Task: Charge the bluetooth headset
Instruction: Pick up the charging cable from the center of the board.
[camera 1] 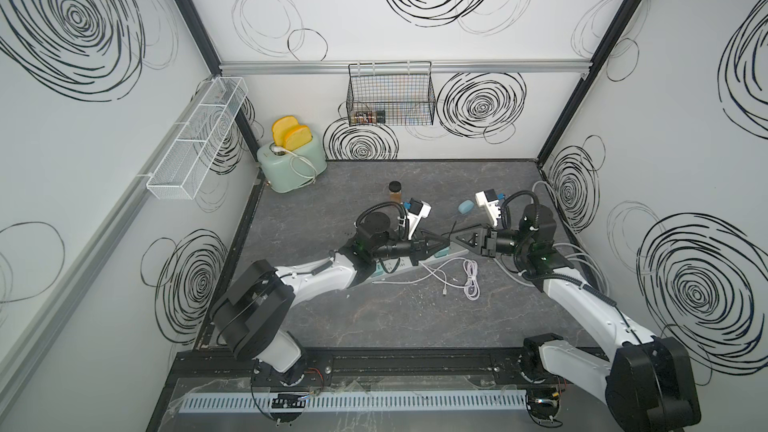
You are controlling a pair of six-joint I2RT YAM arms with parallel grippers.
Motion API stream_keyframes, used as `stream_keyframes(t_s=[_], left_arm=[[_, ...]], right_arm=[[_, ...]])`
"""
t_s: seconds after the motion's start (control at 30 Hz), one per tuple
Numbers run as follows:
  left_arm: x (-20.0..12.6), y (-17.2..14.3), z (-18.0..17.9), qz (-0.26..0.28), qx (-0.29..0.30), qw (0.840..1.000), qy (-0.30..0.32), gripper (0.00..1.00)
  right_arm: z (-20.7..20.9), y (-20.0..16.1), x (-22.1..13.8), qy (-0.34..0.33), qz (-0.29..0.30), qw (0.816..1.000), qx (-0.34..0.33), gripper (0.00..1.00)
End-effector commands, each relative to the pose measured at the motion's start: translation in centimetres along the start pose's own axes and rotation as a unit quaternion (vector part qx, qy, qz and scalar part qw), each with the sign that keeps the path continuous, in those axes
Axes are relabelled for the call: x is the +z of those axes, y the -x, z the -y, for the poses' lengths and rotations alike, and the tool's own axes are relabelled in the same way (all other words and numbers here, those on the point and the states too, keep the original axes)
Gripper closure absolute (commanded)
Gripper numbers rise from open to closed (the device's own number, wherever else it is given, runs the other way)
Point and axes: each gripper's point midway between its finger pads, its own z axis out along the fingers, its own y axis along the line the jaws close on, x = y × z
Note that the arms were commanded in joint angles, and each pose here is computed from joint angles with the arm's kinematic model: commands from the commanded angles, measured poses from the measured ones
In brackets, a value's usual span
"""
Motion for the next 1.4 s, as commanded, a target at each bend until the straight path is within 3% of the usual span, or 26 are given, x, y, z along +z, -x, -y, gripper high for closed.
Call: stream_keyframes(t_s=[0.0,0.67,0.9,0.97,1.03,1.13,1.23,1.37], left_arm=[[0.3,1.7,1.8,0.02,0.026,0.999,-0.031,0.93],[0.5,2.5,2.4,0.035,0.031,0.998,-0.033,0.93],[0.6,2.8,2.5,0.039,0.03,0.998,-0.036,0.92],[0.6,2.7,2.4,0.038,0.03,0.998,-0.034,0.83],[0.5,2.8,2.1,0.038,0.032,0.998,-0.026,0.62],[-0.3,3.6,1.3,0.046,0.044,0.998,-0.001,0.41],[-1.4,5.5,0.1,0.057,0.075,0.994,0.045,0.33],[-2.7,8.2,-3.1,0.056,0.12,0.98,0.149,0.28]], right_arm=[[-0.6,0.5,0.1,0.01,0.003,1.0,-0.01,0.77],[-0.4,-0.3,0.4,0.011,0.001,1.0,0.007,0.85],[-0.2,-0.2,0.4,0.01,0.003,1.0,0.005,0.94],[-0.2,0.1,0.4,0.007,0.007,1.0,0.002,0.98],[0.0,0.7,0.3,-0.002,0.016,1.0,-0.001,1.0],[1.4,2.2,-0.1,-0.039,0.038,0.999,0.001,1.0],[3.5,3.3,-0.9,-0.08,0.061,0.995,0.022,1.0],[6.4,2.5,-2.3,-0.125,0.077,0.987,0.069,1.0]])
